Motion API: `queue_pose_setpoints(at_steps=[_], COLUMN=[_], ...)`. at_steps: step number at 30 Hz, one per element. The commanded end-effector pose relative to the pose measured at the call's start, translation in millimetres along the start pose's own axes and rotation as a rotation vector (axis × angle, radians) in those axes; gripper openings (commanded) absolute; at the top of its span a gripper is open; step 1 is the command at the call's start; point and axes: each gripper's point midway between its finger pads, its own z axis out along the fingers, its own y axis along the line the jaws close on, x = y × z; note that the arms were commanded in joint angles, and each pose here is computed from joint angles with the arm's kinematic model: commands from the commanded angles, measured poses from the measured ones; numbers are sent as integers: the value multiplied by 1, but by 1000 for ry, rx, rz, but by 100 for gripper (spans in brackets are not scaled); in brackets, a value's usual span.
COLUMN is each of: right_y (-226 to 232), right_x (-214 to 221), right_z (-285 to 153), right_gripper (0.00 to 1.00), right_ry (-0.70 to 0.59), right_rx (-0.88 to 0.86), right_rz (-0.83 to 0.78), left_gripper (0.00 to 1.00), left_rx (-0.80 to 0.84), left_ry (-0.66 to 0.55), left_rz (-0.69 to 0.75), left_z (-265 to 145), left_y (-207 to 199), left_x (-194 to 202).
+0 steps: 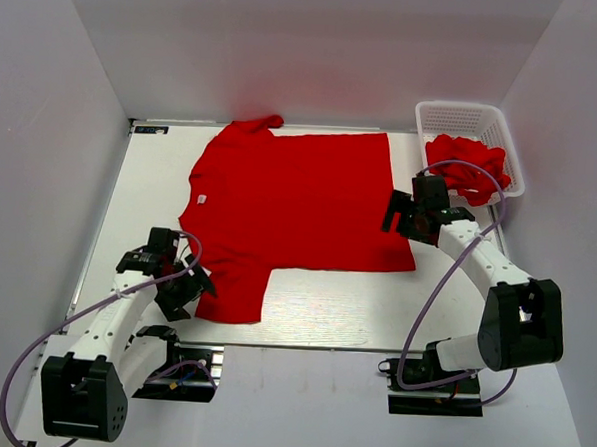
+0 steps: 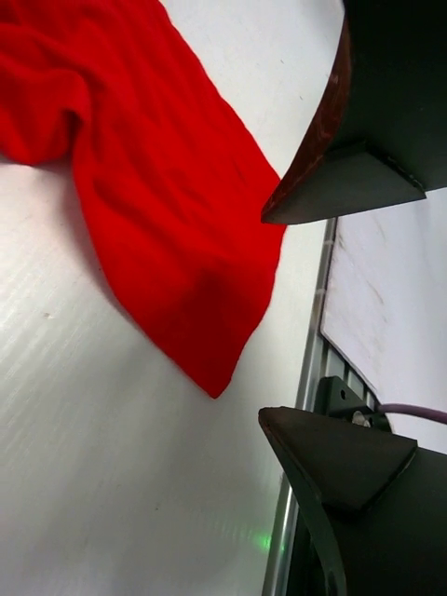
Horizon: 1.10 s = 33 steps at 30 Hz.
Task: Fold and stack the t-shirts
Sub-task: Grap the side of the flattened tshirt closest away from the robot with both arms
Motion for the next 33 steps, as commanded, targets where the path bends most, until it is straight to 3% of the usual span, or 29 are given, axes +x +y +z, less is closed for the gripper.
queue_pose_setpoints(at_steps=[1,10,21,24,26,28,29,30,31,33], right_y=[6,2,-4,-3,-4,-8,-10,-10,-12,-15], right_x=[-8,-9,-7,-4,-1,5,7,10,16,21], right_z=[2,4,5,5,5,5,1,0,1,-5], right_gripper=[90,90,90,90,90,90,90,90,90,90], right_ry=[-28,-30,-28,-21,-17,-7,-9,0,13,17], right_rx=[-20,-5,23,17,18,35,39,42,49,70], right_rz=[8,12,14,15,20,32,36,51,61,105], left_gripper=[88,85,71,62,50,34,17,6,0,0], left_rx=[13,-57,-191,-213,-221,-214,-207,-200,-179,-142], left_ry=[-63,8,31,7,-2,-6,-12,-18,-22,-2], left_rz=[-48,-41,-44,-32,-31,-22,-21,-21,-20,-11], left_z=[4,20,49,49,49,48,49,48,47,48], left_y=[-6,1,20,22,23,20,18,17,13,7], left_x=[-13,0,7,2,0,-1,-2,-3,-4,2])
